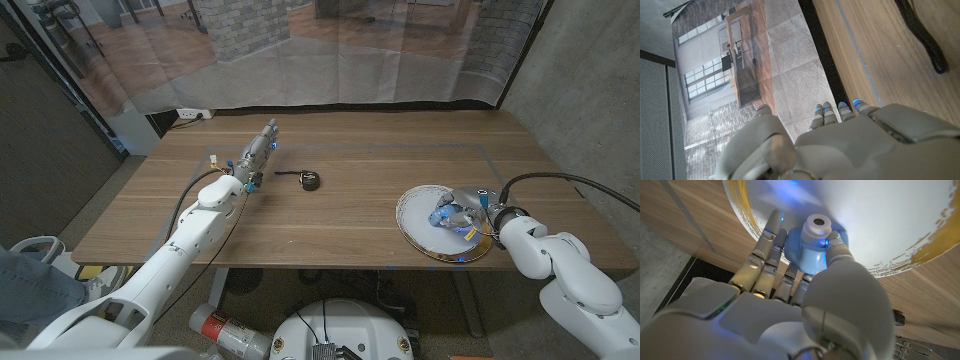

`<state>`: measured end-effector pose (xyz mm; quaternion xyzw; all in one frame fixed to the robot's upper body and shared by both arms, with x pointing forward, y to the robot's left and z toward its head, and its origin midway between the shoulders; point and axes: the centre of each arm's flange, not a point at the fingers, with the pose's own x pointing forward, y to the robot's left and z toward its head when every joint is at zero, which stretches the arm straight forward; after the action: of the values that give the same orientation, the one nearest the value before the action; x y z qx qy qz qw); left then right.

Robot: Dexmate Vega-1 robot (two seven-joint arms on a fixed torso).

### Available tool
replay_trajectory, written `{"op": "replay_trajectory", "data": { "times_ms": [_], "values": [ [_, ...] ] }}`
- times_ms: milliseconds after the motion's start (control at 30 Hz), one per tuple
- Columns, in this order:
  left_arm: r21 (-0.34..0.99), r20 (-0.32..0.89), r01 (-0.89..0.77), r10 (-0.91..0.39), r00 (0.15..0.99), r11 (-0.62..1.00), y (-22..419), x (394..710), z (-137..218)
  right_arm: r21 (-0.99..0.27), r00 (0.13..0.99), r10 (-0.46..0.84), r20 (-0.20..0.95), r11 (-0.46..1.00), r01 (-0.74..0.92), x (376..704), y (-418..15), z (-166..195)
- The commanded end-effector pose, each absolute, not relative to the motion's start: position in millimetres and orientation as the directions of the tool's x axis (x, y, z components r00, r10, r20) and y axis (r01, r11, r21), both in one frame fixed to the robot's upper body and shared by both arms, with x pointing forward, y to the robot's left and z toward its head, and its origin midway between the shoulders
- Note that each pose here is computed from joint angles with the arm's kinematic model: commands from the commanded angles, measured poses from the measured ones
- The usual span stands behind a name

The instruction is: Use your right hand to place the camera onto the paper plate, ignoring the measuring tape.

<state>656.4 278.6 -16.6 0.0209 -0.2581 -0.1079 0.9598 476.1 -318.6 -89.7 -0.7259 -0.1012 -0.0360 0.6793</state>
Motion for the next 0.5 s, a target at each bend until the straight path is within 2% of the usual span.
{"op": "replay_trajectory", "data": {
  "times_ms": [33,500],
  "values": [
    [0.092,0.491,0.200,-0.220,0.843,0.975,278.5,658.8,-16.9,-0.982,0.982,0.091,0.167,-0.068,0.173,479.3,-319.1,-91.1],
    [0.092,0.487,0.204,-0.223,0.845,0.975,275.2,658.9,-19.5,-0.981,0.980,0.102,0.168,-0.084,0.177,474.6,-319.5,-86.3]
  ]
}}
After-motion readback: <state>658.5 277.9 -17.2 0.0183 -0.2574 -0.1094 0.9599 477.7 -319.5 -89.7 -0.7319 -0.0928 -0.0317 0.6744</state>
